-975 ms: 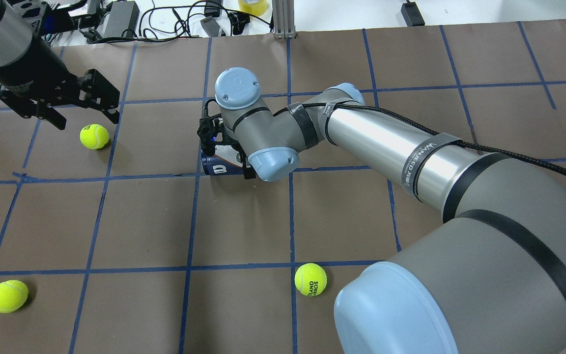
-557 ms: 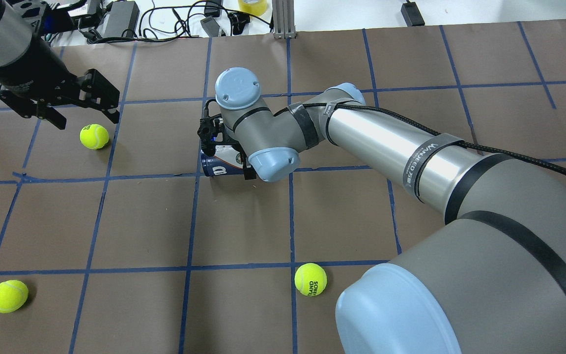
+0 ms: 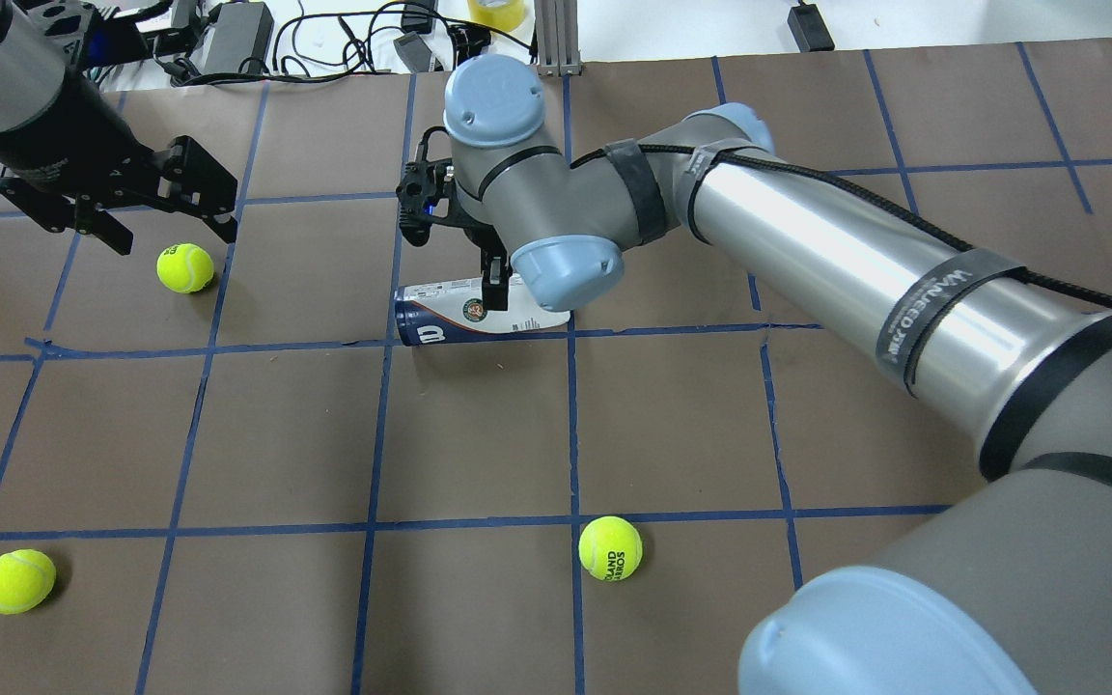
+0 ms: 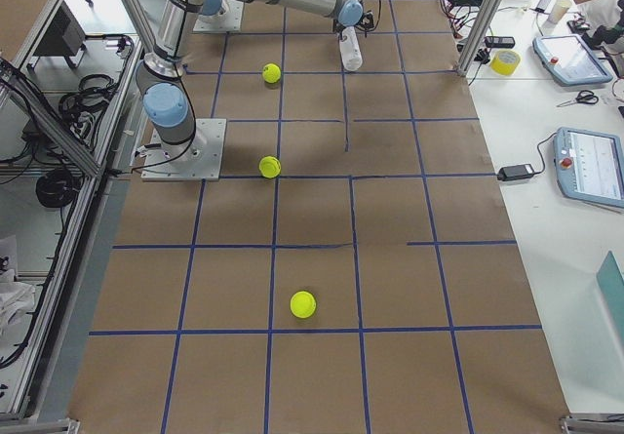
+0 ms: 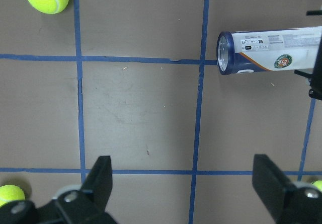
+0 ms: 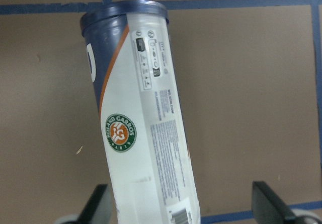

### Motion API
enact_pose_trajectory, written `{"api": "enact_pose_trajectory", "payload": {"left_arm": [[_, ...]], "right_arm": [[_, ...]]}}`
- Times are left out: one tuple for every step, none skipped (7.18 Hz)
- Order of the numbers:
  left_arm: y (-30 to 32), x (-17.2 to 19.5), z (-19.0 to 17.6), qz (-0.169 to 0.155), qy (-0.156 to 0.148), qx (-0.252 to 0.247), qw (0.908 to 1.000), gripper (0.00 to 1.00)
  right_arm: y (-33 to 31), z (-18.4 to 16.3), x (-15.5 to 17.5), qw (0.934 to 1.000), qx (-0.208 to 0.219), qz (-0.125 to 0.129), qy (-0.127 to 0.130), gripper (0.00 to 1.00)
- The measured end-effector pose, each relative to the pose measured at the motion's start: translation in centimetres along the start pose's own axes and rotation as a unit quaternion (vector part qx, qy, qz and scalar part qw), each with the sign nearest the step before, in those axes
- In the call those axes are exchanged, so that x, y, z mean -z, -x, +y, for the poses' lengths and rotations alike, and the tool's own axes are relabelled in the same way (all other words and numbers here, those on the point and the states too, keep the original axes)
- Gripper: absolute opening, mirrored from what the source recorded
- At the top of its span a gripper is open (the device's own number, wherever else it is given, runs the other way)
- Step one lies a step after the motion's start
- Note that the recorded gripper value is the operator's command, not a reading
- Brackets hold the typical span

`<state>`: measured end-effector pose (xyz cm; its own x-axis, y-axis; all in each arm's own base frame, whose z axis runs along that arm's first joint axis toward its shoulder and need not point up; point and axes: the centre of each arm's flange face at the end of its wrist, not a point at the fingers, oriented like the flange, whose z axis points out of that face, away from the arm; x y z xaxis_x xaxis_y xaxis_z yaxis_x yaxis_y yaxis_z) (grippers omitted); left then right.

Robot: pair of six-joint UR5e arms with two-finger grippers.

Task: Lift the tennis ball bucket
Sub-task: 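Lay the can on its side, open and raise the right gripper, then reach the left gripper to the can's blue-capped end while right arm withdraws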

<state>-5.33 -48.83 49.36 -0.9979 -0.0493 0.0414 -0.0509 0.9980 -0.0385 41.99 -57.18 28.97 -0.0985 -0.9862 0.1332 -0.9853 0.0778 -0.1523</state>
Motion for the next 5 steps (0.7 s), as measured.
{"api": "enact_pose_trajectory", "payload": {"left_arm": [[0.0,0.0,0.0,0.001,0.0,0.0,1.0,1.0],[-0.1,-0.2,0.0,0.001,0.001,-0.001,1.0,1.0],[0.0,-0.4,-0.2,0.003,0.001,-0.003,1.0,1.0],[0.1,-0.9,-0.4,0.006,0.005,-0.008,0.9999,1.0],[0.1,-2.1,-0.8,0.014,0.007,-0.012,0.9998,1.0]], "right_arm": [[-0.6,1.4,3.4,0.9995,-0.029,0.0,-0.01,1.0],[-0.8,3.2,7.6,0.9983,-0.056,-0.001,-0.014,1.0],[-0.9,5.6,11.9,0.9965,-0.083,-0.002,-0.012,1.0],[-0.8,8.9,16.2,0.9932,-0.116,-0.006,-0.005,1.0],[-0.9,12.2,19.5,0.9885,-0.151,-0.009,0.001,1.0]]}}
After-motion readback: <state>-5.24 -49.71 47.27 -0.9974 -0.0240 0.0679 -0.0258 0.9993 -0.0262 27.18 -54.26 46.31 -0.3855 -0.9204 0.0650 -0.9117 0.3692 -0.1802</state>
